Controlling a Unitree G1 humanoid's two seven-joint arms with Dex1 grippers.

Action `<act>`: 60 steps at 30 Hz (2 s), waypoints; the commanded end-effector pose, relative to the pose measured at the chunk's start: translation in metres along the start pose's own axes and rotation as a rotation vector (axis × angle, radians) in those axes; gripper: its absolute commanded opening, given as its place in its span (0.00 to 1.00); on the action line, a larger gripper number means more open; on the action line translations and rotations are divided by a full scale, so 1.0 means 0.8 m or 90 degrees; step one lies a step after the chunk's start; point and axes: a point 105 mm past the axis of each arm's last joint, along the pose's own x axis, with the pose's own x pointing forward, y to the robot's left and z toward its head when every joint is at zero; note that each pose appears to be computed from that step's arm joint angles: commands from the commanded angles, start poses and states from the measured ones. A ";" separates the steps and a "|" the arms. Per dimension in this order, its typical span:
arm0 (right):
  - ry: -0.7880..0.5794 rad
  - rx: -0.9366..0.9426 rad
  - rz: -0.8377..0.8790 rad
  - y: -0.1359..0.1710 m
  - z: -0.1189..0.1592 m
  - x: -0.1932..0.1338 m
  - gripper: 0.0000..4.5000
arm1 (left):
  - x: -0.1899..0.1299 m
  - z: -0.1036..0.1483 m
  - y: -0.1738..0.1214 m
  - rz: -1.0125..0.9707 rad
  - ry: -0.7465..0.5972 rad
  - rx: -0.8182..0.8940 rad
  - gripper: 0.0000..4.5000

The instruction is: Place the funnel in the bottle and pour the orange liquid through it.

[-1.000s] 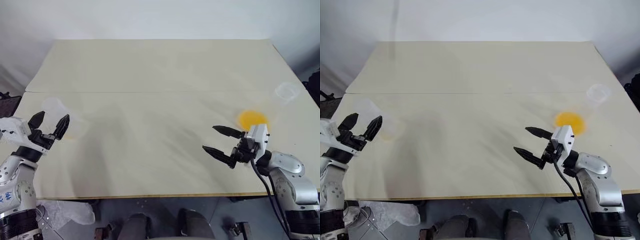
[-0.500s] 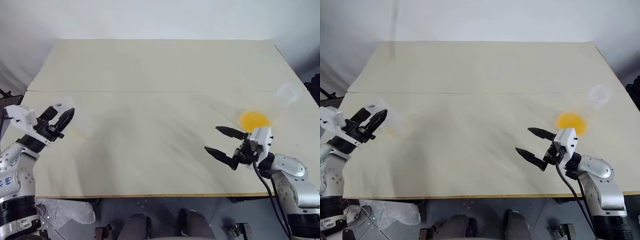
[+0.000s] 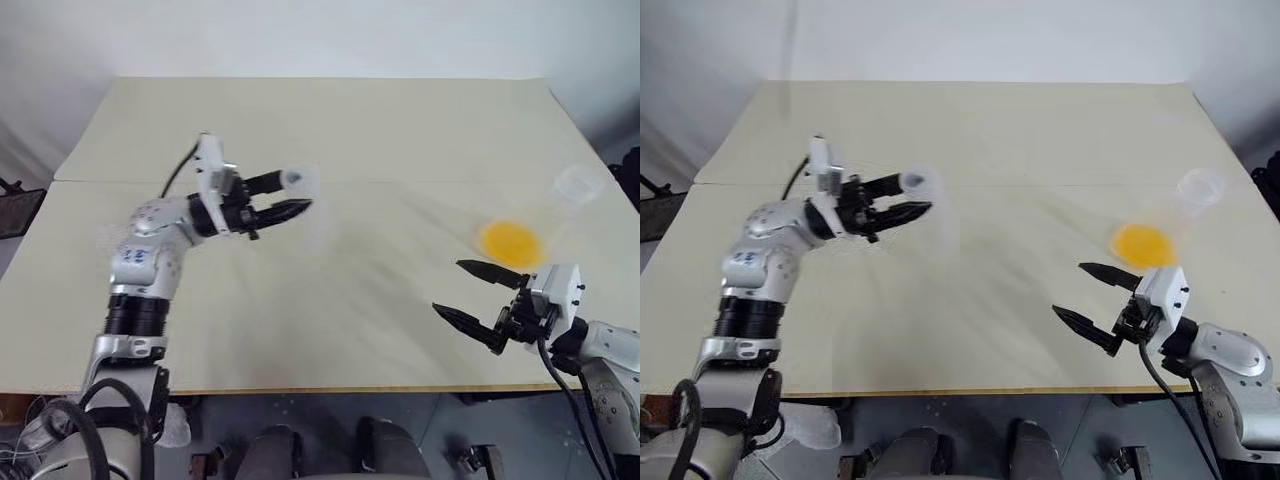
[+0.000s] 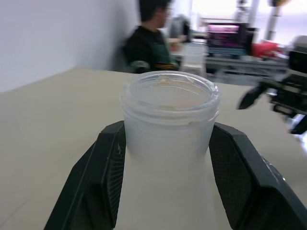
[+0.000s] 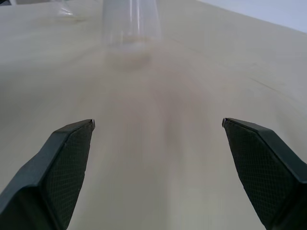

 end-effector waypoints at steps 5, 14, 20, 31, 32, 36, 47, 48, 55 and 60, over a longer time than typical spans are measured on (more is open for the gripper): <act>0.007 -0.029 -0.051 0.012 0.020 -0.026 1.00 | 0.067 -0.006 -0.037 -0.124 0.000 0.031 0.50; 0.035 -0.031 -0.110 0.019 0.022 -0.052 1.00 | 0.111 -0.025 -0.085 -0.247 0.013 0.075 0.50; 0.032 -0.029 -0.135 0.024 0.023 -0.055 1.00 | 0.132 -0.021 -0.093 -0.264 -0.003 0.096 0.50; 0.033 -0.026 -0.163 0.031 0.025 -0.059 1.00 | 0.152 -0.030 -0.100 -0.276 0.001 0.094 0.50; 0.033 -0.025 -0.164 0.032 0.025 -0.059 1.00 | 0.152 -0.031 -0.100 -0.277 0.005 0.094 0.50; 0.032 -0.019 -0.172 0.033 0.025 -0.061 1.00 | 0.149 -0.040 -0.099 -0.278 0.021 0.087 0.50; 0.017 -0.003 -0.159 0.039 0.036 -0.061 1.00 | 0.147 -0.048 -0.095 -0.257 0.030 0.009 0.94; 0.017 -0.003 -0.159 0.039 0.036 -0.061 1.00 | 0.147 -0.048 -0.095 -0.259 0.032 0.004 0.99; 0.011 -0.006 -0.158 0.038 0.040 -0.061 1.00 | 0.140 -0.048 -0.094 -0.262 0.032 -0.022 0.99; 0.011 -0.008 -0.159 0.036 0.040 -0.061 1.00 | 0.139 -0.050 -0.091 -0.254 0.037 -0.032 0.99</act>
